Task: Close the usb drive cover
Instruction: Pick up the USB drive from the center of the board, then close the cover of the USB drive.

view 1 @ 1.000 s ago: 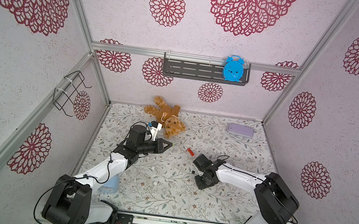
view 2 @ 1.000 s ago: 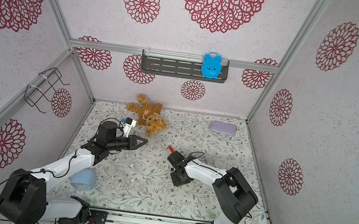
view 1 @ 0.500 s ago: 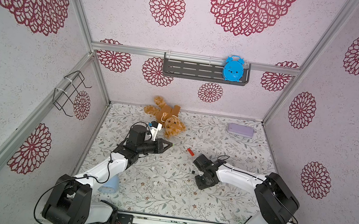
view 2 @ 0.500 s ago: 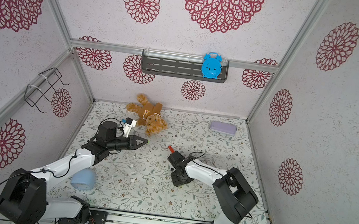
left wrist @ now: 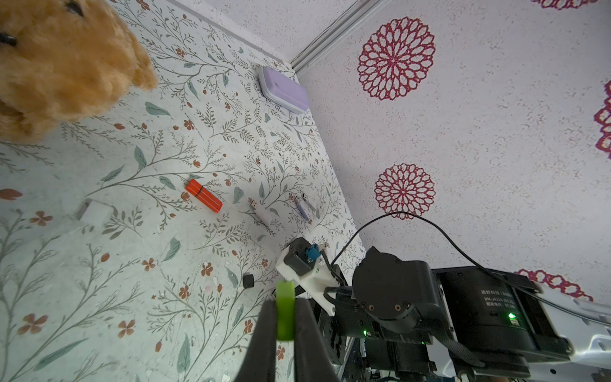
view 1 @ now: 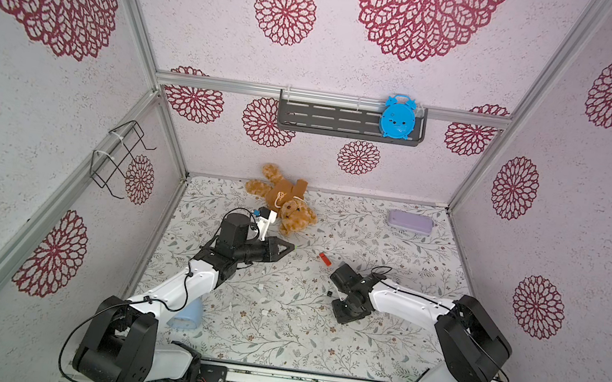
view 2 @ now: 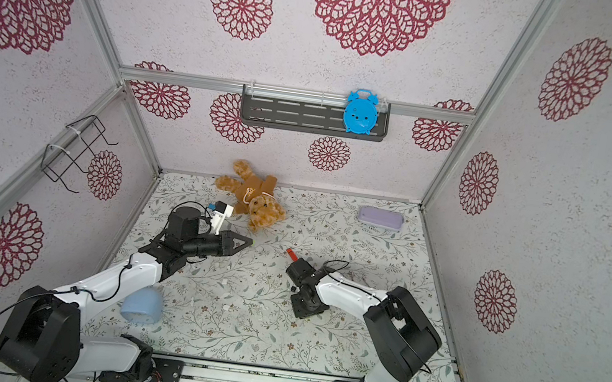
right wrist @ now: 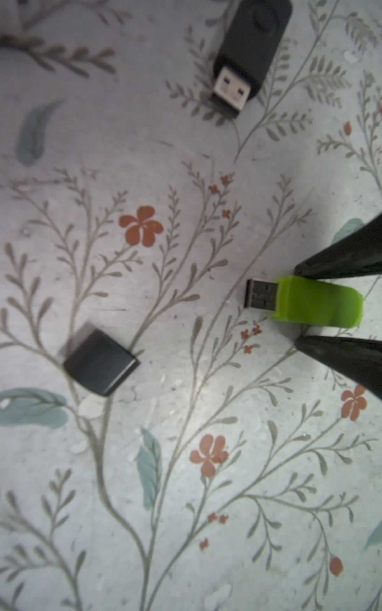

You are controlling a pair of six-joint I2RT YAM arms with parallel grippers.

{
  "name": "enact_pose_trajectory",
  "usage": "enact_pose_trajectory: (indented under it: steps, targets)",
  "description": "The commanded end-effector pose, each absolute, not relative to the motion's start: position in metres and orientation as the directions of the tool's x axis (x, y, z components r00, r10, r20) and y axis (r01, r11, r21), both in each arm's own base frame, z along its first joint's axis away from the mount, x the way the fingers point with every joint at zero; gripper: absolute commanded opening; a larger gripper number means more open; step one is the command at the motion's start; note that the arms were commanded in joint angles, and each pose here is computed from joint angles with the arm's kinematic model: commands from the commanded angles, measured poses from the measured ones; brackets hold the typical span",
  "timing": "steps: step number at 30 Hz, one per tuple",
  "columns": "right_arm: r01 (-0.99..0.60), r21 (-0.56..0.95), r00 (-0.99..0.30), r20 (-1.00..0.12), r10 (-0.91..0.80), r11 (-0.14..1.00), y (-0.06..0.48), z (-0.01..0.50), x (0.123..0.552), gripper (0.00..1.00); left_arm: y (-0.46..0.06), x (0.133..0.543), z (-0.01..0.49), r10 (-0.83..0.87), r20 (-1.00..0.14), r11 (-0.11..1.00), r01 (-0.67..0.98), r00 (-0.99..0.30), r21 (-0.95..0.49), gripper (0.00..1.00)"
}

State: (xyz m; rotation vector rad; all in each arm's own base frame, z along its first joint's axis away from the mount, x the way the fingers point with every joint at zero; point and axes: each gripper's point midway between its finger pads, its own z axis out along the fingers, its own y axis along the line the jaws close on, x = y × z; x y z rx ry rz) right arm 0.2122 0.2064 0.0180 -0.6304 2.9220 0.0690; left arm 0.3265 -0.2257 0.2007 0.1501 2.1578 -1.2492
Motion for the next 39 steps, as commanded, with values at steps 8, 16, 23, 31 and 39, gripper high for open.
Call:
enact_pose_trajectory:
  steps: [8,16,23,31,39]
  targets:
    - [-0.448,-0.014,-0.884,-0.141,-0.446,0.894,0.194,0.019,0.202,0.23,-0.225,0.331,0.202,-0.207,-0.577,0.541,0.398,-0.790,-0.740,0.09]
    - [-0.631,0.013,-0.724,-0.369,-0.583,0.776,0.224,0.064,0.223,0.22,-0.232,0.330,0.195,-0.185,-0.551,0.512,0.399,-0.814,-0.761,0.09]
    - [-0.787,0.004,-0.508,-0.572,-0.644,0.617,0.256,0.113,0.231,0.23,-0.244,0.322,0.189,-0.131,-0.516,0.459,0.409,-0.847,-0.788,0.09]
    - [-0.848,-0.072,-0.381,-0.606,-0.698,0.525,0.275,0.131,0.239,0.22,-0.270,0.308,0.176,-0.002,-0.450,0.390,0.414,-0.893,-0.823,0.09]
    - [-0.853,-0.126,-0.314,-0.653,-0.690,0.507,0.294,0.151,0.247,0.22,-0.286,0.307,0.167,0.048,-0.425,0.377,0.411,-0.904,-0.830,0.08]
